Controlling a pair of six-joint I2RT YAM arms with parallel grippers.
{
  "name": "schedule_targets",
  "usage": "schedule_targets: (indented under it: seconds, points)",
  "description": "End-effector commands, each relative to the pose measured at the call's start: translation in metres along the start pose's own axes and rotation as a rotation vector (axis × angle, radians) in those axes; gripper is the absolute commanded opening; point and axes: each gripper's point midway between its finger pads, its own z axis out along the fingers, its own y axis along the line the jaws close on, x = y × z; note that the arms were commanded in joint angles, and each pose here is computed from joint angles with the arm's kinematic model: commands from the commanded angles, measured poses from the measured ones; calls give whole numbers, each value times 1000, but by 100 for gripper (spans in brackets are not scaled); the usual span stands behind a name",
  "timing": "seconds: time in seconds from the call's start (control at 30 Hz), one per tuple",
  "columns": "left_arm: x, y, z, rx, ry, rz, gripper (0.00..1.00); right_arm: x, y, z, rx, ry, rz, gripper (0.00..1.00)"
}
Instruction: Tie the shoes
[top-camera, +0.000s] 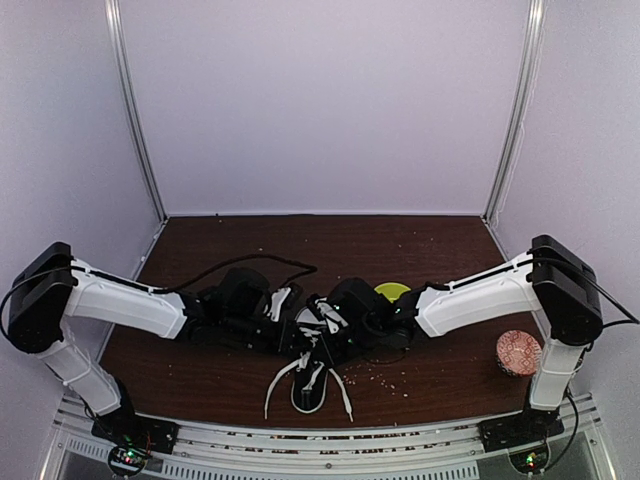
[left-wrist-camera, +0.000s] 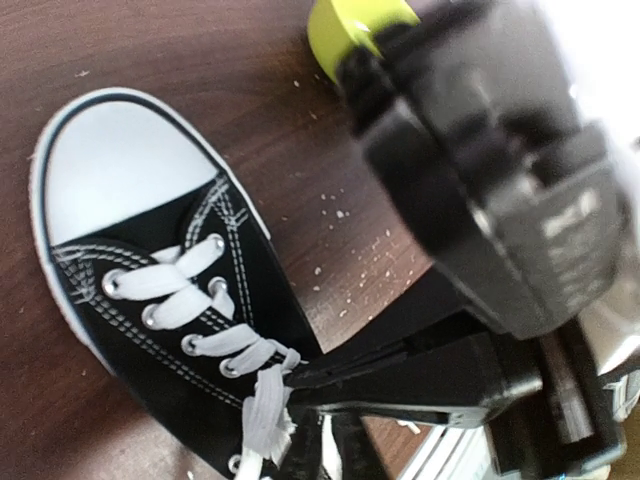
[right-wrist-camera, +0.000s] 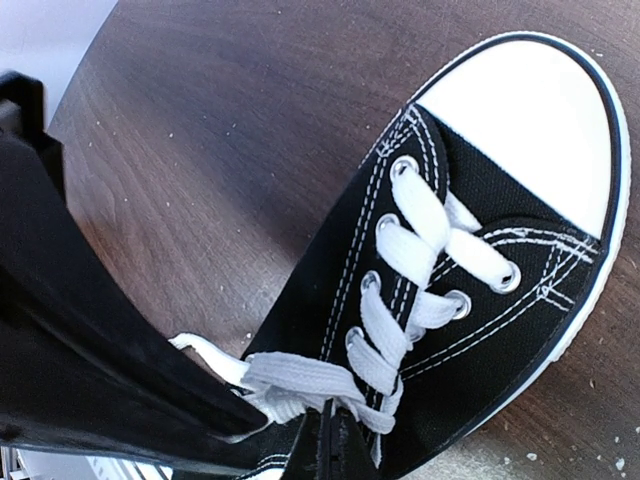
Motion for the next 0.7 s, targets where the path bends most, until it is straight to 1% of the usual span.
schedule_targets:
  seconds: [0.0, 0.07, 0.17, 0.43, 0.5, 0.6, 0.67]
  points:
    - [-18, 4, -19, -62, -87, 44, 16, 1, -5, 6, 26, -9, 6, 0]
    - [-15, 14, -17, -90, -71, 29, 22, 1, -6, 5, 27, -11, 6, 0]
    - [-8, 23, -9, -100, -35, -5, 26, 1, -6, 5, 28, -10, 6, 0]
    - [-3, 26, -3, -90, -19, -27, 28, 1, -7, 4, 30, -15, 9, 0]
    - [0, 27, -3, -89, -14, -32, 27, 2, -7, 4, 30, -15, 9, 0]
    - [3, 30, -1, -93, -6, -43, 19, 2, -7, 4, 30, -15, 11, 0]
    - [6, 32, -1, -96, 0, -49, 16, 2, -8, 4, 30, -15, 13, 0]
